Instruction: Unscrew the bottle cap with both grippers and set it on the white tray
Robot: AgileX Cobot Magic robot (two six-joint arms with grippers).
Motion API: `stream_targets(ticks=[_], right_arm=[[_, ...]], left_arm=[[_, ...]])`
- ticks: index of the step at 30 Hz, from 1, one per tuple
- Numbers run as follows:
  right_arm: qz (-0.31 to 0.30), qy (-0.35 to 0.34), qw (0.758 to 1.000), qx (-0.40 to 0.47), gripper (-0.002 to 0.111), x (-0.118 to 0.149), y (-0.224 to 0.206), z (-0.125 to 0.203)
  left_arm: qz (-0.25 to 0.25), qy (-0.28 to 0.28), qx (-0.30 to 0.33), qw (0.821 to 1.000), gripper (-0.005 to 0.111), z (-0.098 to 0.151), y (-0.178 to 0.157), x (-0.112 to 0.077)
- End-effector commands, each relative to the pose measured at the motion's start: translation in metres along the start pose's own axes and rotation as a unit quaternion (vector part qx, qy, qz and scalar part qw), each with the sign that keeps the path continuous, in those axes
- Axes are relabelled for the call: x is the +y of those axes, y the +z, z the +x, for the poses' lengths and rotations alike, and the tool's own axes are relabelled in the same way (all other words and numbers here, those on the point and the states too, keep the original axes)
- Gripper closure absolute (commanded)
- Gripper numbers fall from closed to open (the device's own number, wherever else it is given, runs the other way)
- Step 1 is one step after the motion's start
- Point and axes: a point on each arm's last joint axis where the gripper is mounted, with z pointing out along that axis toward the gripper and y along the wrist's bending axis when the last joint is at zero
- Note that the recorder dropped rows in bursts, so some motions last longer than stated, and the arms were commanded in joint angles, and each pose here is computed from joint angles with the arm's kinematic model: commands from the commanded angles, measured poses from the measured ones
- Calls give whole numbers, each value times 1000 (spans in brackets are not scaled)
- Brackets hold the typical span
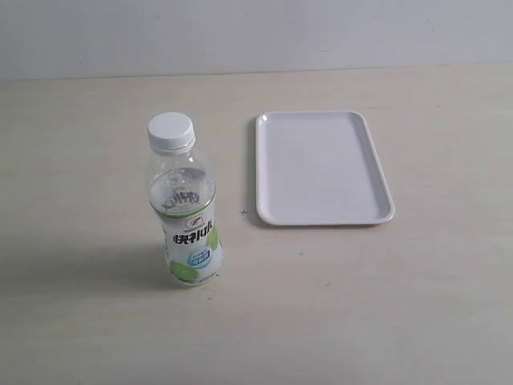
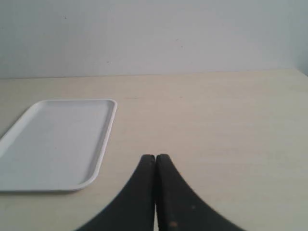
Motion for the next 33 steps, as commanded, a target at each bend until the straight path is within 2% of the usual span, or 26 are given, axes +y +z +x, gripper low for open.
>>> stream_targets(ticks=[1,8,13,18,20,21,22,24,26,27,28,29,32,33], right_arm=[[4,-2,1000,-2,108,-1,0,1],[4,-2,1000,-2,108,-1,0,1],[4,-2,1000,-2,108,-1,0,1],[4,-2,1000,-2,108,-1,0,1],[4,-2,1000,-2,108,-1,0,1],[4,-2,1000,-2,108,-1,0,1],[4,-2,1000,-2,108,-1,0,1],[4,-2,1000,-2,108,-1,0,1],[4,-2,1000,-2,108,-1,0,1],[4,-4,1000,-7,108,-1,0,0],[5,-7,1000,-18,108,-1,0,-2],[5,-7,1000,-22,108,-1,0,-3],[6,8,997,-72,108,-1,-1,-12],[6,21,995,-94,108,-1,-2,-16]], left_arm=[[-2,-3,-7,1000,107,0,0,0],[-2,-3,-7,1000,107,0,0,0],[-21,104,-6,994,107,0,0,4],[-24,112,-5,993,107,0,0,4],[-25,116,-22,993,107,-3,0,4],[-21,101,-39,994,107,-6,0,3],[-11,55,-65,996,107,-11,-1,1],[5,-21,-73,997,107,-12,-1,-1],[6,-28,-89,996,107,-15,-2,-1],[13,-67,-106,992,107,-18,-2,-1],[34,-172,-127,976,107,-23,-3,-2],[42,-202,-134,969,107,-24,-4,-2],[53,-212,-149,964,107,-27,-5,-3],[53,-212,-173,960,107,-31,-6,-2]])
